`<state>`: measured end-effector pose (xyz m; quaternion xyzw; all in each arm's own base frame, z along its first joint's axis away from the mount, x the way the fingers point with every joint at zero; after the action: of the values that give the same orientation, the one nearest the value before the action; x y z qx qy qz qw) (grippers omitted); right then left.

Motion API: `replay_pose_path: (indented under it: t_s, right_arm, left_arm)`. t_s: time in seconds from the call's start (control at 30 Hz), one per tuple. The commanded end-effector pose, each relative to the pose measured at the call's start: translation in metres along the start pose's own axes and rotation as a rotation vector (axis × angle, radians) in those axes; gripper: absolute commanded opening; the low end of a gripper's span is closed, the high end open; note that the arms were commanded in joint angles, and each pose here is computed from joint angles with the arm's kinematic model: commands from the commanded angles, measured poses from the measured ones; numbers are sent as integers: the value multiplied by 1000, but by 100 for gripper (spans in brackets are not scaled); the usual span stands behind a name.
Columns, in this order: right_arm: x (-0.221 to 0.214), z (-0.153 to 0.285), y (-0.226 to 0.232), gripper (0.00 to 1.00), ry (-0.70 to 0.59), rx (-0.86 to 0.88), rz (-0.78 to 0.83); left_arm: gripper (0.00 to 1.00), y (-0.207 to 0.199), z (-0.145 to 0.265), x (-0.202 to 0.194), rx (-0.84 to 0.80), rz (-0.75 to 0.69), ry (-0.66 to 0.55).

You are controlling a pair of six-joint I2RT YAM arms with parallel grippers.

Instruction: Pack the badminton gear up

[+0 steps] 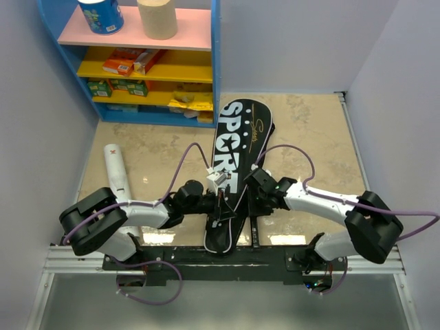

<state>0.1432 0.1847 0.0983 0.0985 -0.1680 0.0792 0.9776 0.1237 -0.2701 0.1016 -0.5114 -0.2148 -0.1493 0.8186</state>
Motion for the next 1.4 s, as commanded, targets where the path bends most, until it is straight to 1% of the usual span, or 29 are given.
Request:
replay_pose_path:
  t_s: [0.0, 0.17, 0.33, 0.37, 0.4, 0.47, 0.5, 0.6, 0.7, 0.87, 0.97, 1.0, 1.03, 1.1, 1.2, 1.27, 1.37]
  right_arm:
    - [63, 8, 12, 0, -269, 5, -10]
    - [52, 11, 11, 0, -260, 53, -17]
    - [38, 27, 4, 0, -277, 95, -35]
    - [36, 30, 5, 3, -280, 111, -37]
    - [33, 30, 5, 13, -281, 121, -38]
    - [32, 36, 8, 25, -294, 165, -42]
    - [30, 37, 9, 34, -288, 177, -38]
    - [27, 41, 11, 43, -273, 196, -19]
    - [21, 43, 4, 47, -258, 169, 5]
    - [6, 41, -7, 49, -219, 136, 18]
    - [-2, 49, -12, 49, -235, 154, 5]
    - [-5, 53, -14, 48, -244, 178, 5]
    - [-10, 56, -11, 48, -225, 227, 14]
    - [-16, 58, -10, 45, -211, 270, 24]
    - [-26, 59, -10, 39, -160, 315, 41]
    - [-31, 60, -9, 38, -139, 354, 52]
    - [-38, 54, -11, 37, -96, 359, 63]
  left_arm:
    - [0, -20, 6, -25, -139, -17, 148]
    - [0, -24, 3, -26, -159, -9, 155]
    - [0, -32, -5, -27, -191, -13, 172]
    - [0, -34, -7, -27, -199, -11, 174]
    - [0, -35, -11, -27, -216, -11, 175]
    - [0, -37, -14, -25, -233, 3, 176]
    - [0, -39, -17, -23, -245, 2, 174]
    - [0, -40, -21, -21, -248, 6, 176]
    - [0, -42, -22, -18, -242, 2, 168]
    - [0, -44, -22, -14, -232, -8, 156]
    - [0, -46, -20, -12, -225, -15, 146]
    - [0, -47, -18, -12, -222, -17, 143]
    - [0, -48, -17, -11, -220, -23, 139]
    - [0, -49, -16, -9, -212, -30, 134]
    - [0, -51, -14, -6, -201, -41, 123]
    - [0, -53, -14, -4, -198, -48, 114]
    - [0, -56, -13, 0, -197, -57, 101]
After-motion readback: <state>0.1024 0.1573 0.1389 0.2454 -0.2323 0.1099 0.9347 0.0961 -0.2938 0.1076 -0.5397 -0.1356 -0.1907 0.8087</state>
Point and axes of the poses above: each gripper's point midway between its finger pads, its own z axis back along the fingers, its own y axis along the line the jaws close on, x = y × z, the point moved 8 cm from there along z, back along the fingers, and after that the axes turned 8 degrees about z, right-handed, at the moved point
